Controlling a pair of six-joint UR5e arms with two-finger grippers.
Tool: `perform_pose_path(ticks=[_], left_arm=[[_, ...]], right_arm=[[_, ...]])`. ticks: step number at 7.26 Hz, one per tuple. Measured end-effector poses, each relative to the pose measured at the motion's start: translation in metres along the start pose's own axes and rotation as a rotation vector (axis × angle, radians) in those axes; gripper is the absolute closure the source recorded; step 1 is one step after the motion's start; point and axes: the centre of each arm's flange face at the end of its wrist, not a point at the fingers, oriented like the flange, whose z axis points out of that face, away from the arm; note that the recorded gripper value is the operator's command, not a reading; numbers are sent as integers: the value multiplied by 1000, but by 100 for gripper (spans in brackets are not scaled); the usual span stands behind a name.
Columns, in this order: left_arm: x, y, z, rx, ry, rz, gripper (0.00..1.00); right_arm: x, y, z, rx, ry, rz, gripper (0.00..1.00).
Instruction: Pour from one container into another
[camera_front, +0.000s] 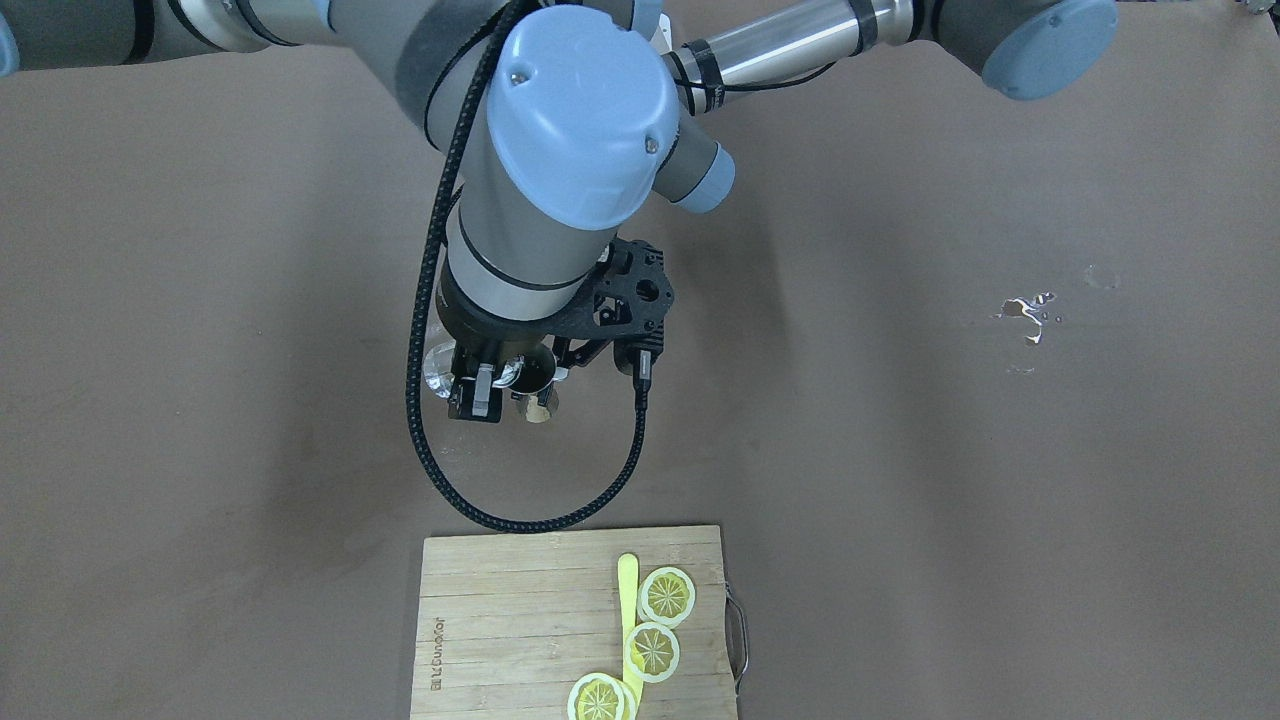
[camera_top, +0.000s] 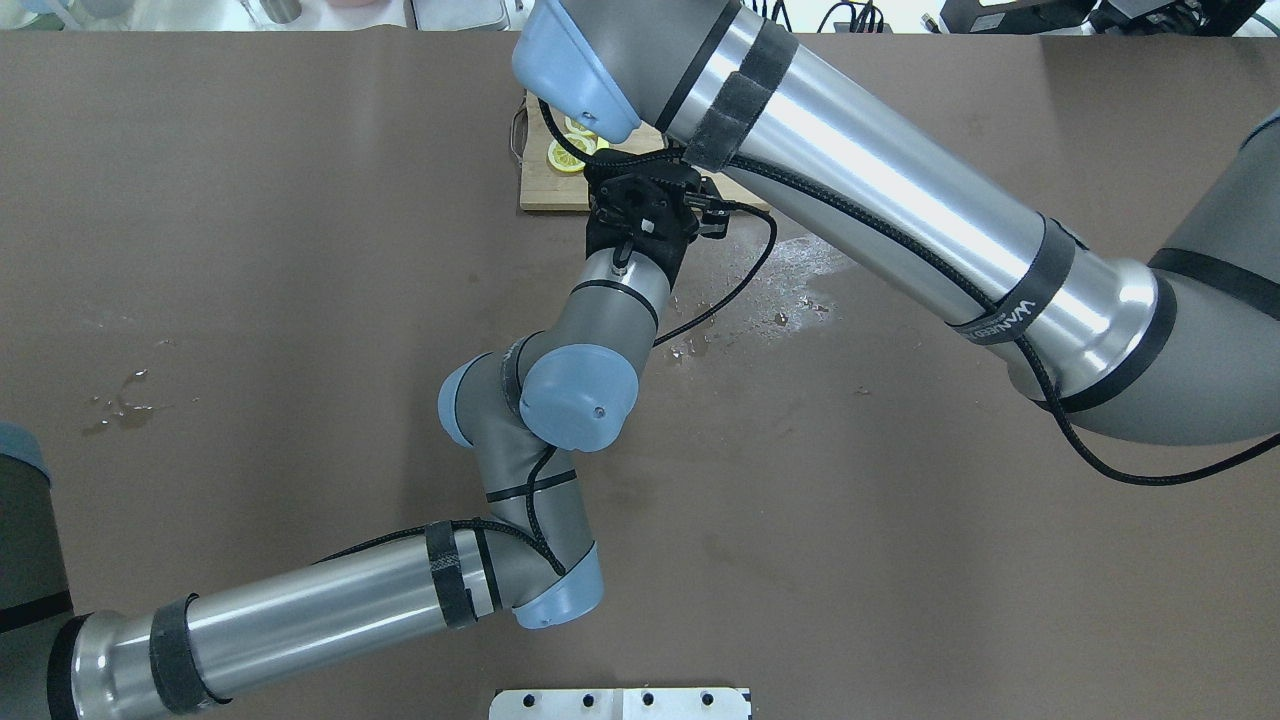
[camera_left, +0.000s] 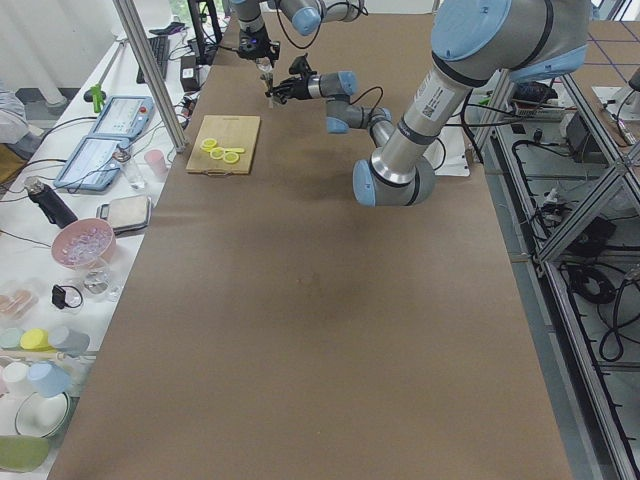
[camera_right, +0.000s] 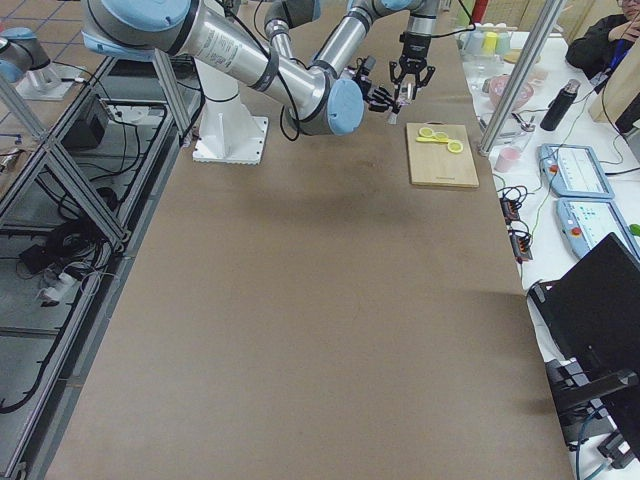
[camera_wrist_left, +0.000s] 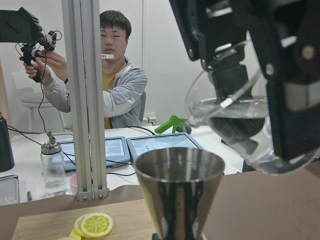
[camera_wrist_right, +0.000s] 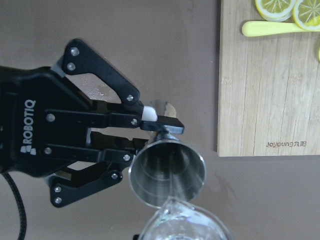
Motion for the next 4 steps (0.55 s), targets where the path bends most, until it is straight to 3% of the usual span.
perform_pose_path(ticks=[4], left_arm=[[0,-1,0,2,0,-2,100]], right_arm=[[0,-14,2,-76,-15,-80,100]])
